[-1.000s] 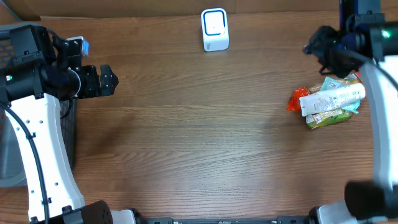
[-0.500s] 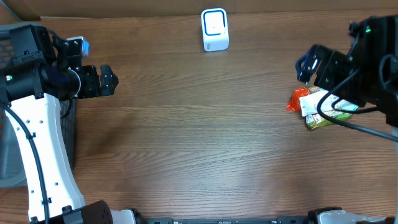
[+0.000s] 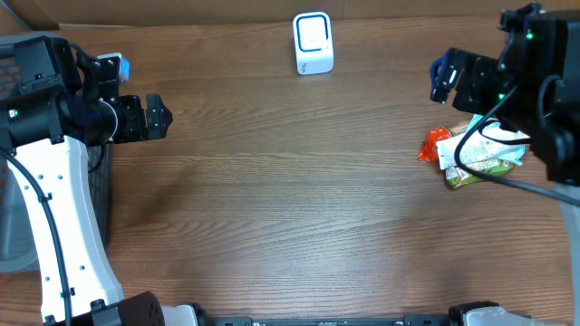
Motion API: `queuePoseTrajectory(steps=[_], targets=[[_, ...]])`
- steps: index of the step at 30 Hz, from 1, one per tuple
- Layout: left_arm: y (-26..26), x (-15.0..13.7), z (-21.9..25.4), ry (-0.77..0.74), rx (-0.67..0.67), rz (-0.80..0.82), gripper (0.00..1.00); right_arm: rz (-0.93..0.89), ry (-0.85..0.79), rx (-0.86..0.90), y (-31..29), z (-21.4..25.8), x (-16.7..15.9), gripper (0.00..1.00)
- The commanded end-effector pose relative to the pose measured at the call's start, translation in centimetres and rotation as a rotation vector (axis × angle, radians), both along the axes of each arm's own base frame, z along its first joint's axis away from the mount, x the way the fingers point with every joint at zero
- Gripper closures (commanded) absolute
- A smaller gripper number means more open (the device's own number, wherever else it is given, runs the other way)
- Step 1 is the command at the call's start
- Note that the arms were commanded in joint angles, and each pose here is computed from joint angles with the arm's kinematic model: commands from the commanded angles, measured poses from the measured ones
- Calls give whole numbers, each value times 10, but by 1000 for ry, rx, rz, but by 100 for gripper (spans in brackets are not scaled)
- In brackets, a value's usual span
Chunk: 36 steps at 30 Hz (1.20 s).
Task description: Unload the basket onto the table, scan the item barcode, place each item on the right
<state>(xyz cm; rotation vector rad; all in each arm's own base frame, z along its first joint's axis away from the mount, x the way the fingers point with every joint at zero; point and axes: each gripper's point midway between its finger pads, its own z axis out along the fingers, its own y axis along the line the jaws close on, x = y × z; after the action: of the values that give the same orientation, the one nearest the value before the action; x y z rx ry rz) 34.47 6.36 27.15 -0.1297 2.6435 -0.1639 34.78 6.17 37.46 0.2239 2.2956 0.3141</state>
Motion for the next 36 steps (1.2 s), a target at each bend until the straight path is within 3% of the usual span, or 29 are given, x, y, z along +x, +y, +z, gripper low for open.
queuePoseTrajectory(steps=[1,9,19,28,36], targets=[[1,2,3,-10,17,-22,0,53,-159,-65,-3,13,-13,0],[1,2,3,-10,17,-23,0,153,-572,-253,-9,-21,-47,0],[1,2,3,-10,17,-23,1,130,-816,-242,-18,-113,-94,0],[1,2,3,-10,17,-23,0,123,-860,-240,-19,-173,-102,0],[1,2,3,-10,17,-23,0,147,-749,-227,-17,-204,-106,0]])
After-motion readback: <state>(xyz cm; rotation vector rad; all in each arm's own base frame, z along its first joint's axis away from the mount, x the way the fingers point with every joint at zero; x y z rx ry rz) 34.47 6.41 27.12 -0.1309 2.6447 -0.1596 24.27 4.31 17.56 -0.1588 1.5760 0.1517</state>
